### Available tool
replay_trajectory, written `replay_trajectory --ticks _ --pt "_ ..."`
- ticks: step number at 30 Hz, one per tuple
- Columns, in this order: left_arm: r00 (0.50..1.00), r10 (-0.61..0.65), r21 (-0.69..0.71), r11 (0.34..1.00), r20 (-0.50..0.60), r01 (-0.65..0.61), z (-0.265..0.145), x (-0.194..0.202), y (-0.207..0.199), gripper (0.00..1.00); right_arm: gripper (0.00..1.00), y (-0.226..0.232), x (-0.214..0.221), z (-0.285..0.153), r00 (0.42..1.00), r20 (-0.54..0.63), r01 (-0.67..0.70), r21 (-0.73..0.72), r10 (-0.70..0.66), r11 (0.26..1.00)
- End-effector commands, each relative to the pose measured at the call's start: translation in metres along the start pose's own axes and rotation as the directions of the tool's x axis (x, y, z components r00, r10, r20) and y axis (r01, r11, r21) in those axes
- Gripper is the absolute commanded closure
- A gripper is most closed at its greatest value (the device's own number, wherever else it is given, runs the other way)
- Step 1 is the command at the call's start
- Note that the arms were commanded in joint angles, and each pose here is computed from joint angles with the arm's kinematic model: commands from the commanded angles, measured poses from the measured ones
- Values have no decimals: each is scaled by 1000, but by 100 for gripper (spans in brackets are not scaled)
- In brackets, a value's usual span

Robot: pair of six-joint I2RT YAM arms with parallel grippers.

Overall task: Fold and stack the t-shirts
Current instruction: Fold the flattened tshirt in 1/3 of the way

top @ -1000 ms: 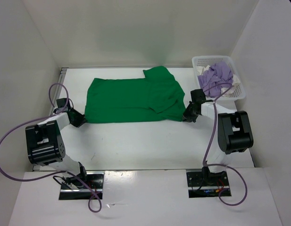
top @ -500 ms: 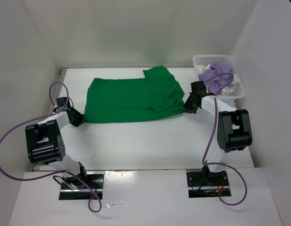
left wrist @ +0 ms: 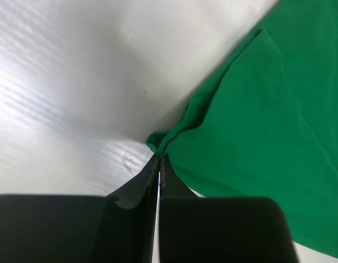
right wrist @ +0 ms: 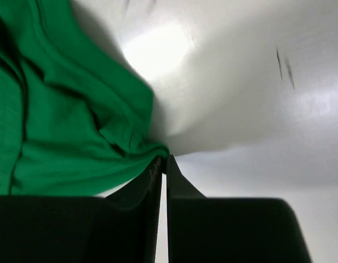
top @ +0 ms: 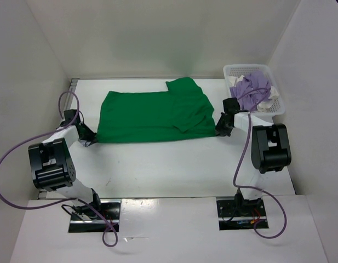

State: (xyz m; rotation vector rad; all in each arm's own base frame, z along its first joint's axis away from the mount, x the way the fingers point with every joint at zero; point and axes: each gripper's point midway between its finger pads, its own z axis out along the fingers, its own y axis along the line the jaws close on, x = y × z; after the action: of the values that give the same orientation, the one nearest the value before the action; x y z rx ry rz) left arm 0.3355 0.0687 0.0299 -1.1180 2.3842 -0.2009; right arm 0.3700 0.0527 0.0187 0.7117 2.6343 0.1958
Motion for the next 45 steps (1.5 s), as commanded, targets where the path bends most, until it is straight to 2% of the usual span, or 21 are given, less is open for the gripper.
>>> replay_trajectory --ticks 1,5,7,8,10,11,12,13,14,19,20,21,22,23,24,27,28,31,34,40,45 --pt "997 71 -103 992 -40 -75 -6 7 28 100 93 -33 37 -22 998 -68 8 54 -4 999" --pt "993 100 -126 986 -65 -108 -23 14 35 100 89 -20 49 -46 996 -90 10 8 -10 1000" --pt "994 103 -132 985 -44 -108 -30 12 36 94 88 -16 59 -53 990 -141 -5 -16 3 1000" --pt "994 103 -132 985 -44 -108 -33 13 36 86 88 -13 59 -57 991 -137 -6 -36 1 999" --pt "995 96 -136 986 -30 -99 -34 11 36 58 85 -11 62 -68 991 -131 -9 -45 3 999" --pt "995 96 -152 983 -32 -99 -35 11 39 42 80 -9 62 -74 992 -127 -9 -59 2 998" --pt "995 97 -148 984 -23 -99 -37 9 38 27 63 -8 60 -78 994 -111 -9 -71 1 997" --pt "996 90 -136 987 2 -89 -42 4 33 4 59 -7 55 -83 995 -94 5 -73 -12 997" --pt "996 91 -132 987 10 -89 -44 2 32 0 59 -8 50 -84 997 -82 5 -75 -12 997" --pt "992 87 -64 995 94 -81 -63 -30 5 0 53 0 30 -97 998 -35 55 -118 -60 991" --pt "990 97 -6 995 104 -97 -66 -34 -11 2 53 9 21 -101 998 -10 59 -150 -61 987" --pt "986 128 32 991 107 -132 -66 -30 -27 10 66 21 18 -106 997 -6 75 -207 -78 975" --pt "981 153 57 985 121 -161 -68 -27 -39 23 75 30 17 -106 996 -5 85 -236 -88 968" --pt "977 171 81 980 124 -182 -68 -22 -51 41 85 46 18 -107 993 0 117 -272 -122 955" --pt "966 208 110 968 157 -226 -74 -15 -75 66 98 63 17 -109 990 19 137 -315 -138 939" --pt "958 246 179 946 148 -270 -78 9 -114 84 100 112 37 -107 977 11 199 -398 -212 895" --pt "952 284 214 928 117 -303 -73 31 -131 88 100 129 43 -107 974 9 207 -453 -228 867" --pt "952 303 283 911 37 -301 -57 75 -149 91 99 170 63 -99 962 2 237 -503 -274 831" --pt "948 317 318 897 26 -308 -50 90 -161 91 93 184 63 -88 957 6 256 -497 -291 829" --pt "941 339 351 883 -17 -312 -33 106 -166 87 77 178 69 -50 954 -30 260 -410 -297 874" --pt "933 360 300 892 -22 -337 -22 110 -149 85 67 156 83 -30 954 -65 258 -330 -294 908"
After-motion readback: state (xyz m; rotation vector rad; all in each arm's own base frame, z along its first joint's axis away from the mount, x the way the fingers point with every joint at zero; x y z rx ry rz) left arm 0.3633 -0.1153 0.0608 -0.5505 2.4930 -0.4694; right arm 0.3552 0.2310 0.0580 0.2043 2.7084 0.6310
